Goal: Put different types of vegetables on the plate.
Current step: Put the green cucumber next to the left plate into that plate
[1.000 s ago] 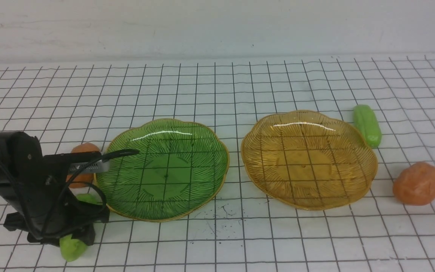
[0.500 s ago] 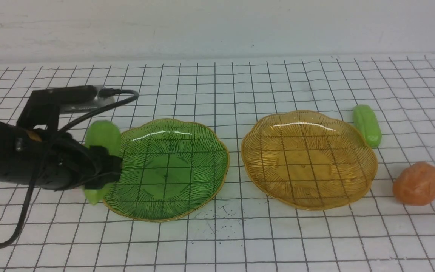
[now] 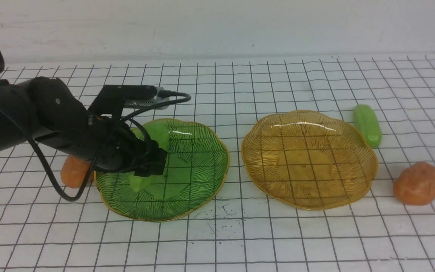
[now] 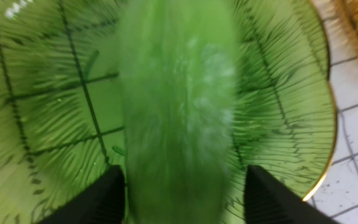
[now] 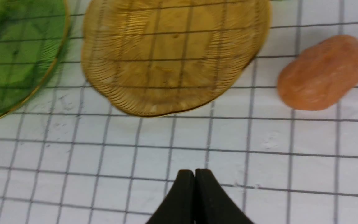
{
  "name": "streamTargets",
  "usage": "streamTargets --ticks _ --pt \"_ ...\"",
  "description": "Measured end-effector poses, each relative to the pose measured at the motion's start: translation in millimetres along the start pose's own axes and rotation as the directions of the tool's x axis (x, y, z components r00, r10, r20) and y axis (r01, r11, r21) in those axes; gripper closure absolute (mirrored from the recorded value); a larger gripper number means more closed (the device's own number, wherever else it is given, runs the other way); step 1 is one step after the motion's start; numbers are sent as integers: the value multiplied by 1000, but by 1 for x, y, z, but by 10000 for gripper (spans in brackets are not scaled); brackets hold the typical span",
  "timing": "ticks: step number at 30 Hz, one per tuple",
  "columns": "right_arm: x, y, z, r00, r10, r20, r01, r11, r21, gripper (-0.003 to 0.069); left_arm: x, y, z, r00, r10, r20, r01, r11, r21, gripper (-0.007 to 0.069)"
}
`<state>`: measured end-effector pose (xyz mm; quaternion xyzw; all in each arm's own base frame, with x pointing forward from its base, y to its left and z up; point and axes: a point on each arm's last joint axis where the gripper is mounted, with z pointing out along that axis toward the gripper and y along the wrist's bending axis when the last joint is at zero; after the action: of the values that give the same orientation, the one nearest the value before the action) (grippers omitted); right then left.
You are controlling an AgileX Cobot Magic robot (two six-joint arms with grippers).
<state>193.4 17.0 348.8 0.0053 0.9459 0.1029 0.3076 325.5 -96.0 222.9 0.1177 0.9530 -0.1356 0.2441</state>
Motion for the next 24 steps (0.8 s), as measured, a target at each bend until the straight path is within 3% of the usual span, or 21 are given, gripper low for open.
streamTargets --ticks 4,8,11,13,14,16,19,21,24 --pt "-34 -11 9 1000 17 6 -17 996 87 664 0 1 4 1000 0 -12 0 1000 -1 41" --pt "-65 -19 31 1000 27 -5 -26 994 109 611 1 0 3 1000 -3 -19 4 1000 5 24" --pt "-96 -27 67 998 36 -44 -31 993 117 488 5 -3 1 998 -16 -68 18 999 32 57" --pt "-113 -34 99 995 47 -83 -37 992 119 365 8 -6 -5 995 -14 -100 19 999 50 131" --pt "-116 -34 101 996 46 -79 -37 992 118 354 8 -6 -5 995 -14 -103 20 998 53 149" --pt "-132 -41 135 993 53 -110 -39 992 123 224 12 -10 -14 990 -4 -139 15 997 73 280" --pt "-140 -50 174 986 61 -153 -42 991 129 97 16 -15 -29 986 16 -166 -1 995 96 492" --pt "-146 -55 197 985 64 -160 -43 990 131 44 18 -18 -40 985 31 -170 -13 994 108 584" --pt "-152 -64 236 983 69 -172 -46 990 135 9 21 -23 -58 984 48 -174 -26 992 125 624"
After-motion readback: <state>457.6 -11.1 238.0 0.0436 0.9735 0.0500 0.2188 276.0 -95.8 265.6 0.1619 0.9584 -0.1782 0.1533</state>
